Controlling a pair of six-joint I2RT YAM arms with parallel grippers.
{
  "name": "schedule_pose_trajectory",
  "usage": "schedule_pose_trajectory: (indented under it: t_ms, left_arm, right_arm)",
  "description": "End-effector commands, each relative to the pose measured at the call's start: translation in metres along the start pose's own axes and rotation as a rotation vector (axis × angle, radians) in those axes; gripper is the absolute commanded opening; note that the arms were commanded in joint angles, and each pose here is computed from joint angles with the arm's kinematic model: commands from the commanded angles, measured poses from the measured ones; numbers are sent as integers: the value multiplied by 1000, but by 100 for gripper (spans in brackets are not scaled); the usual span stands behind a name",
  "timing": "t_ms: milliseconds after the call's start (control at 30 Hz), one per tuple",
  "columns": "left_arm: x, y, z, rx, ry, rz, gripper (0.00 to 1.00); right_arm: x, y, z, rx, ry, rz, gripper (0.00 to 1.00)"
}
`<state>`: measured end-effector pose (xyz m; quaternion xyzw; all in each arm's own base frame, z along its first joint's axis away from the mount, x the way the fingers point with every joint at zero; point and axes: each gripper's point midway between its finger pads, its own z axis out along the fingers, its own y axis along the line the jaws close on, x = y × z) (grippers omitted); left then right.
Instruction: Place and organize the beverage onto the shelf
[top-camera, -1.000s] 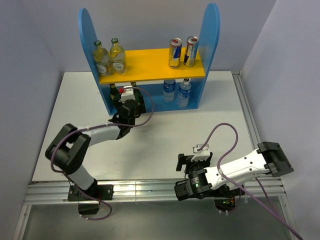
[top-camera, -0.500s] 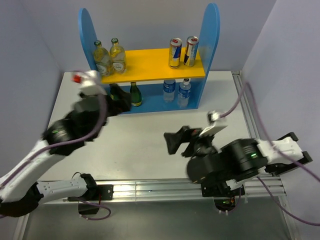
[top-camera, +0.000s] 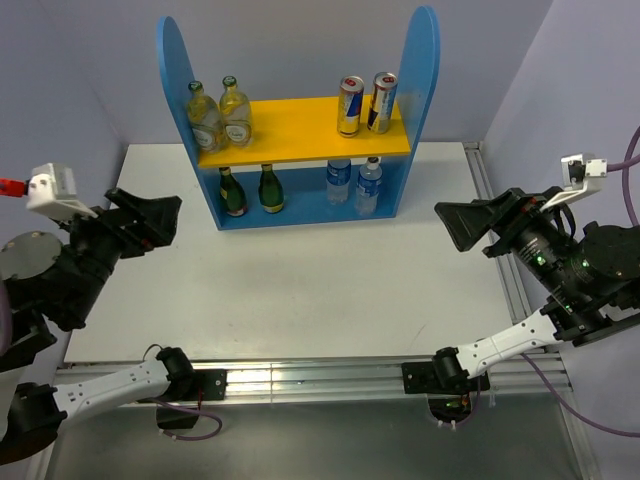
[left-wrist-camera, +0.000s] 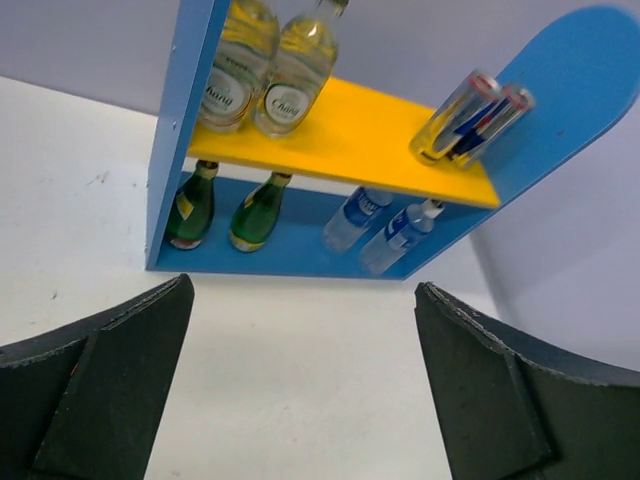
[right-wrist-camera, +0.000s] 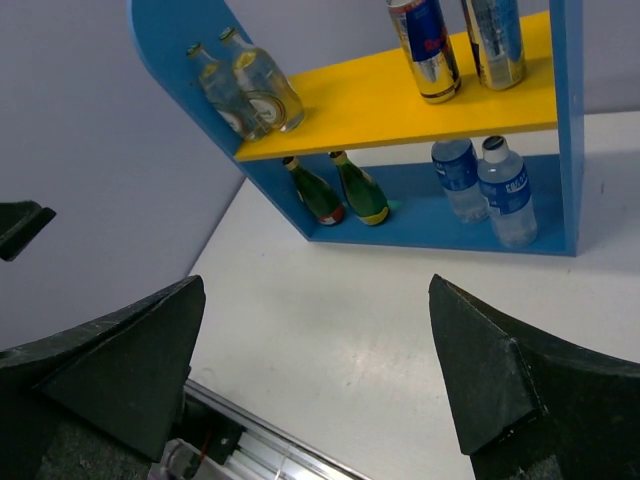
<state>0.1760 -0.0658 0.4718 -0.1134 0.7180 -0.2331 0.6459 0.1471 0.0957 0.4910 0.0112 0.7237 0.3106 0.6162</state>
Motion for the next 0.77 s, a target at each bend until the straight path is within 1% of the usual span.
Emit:
schedule_pose_trajectory:
  t_ms: [0,233,700,733]
  left_arm:
    - [12,7,3,-22,32,70,99]
    - [19,8,7,-34,38,79,99]
    - [26,12,12,-58,36,92,99]
    - [25,11,12,-58,33,90,99]
  right_arm:
    - [3,8,3,-3,-8,-85,100]
    - [5,7,4,14,-6,-111,100]
    - [8,-4,4,25,-27,-94,100]
    - [11,-5,5,32,-33,-129,100]
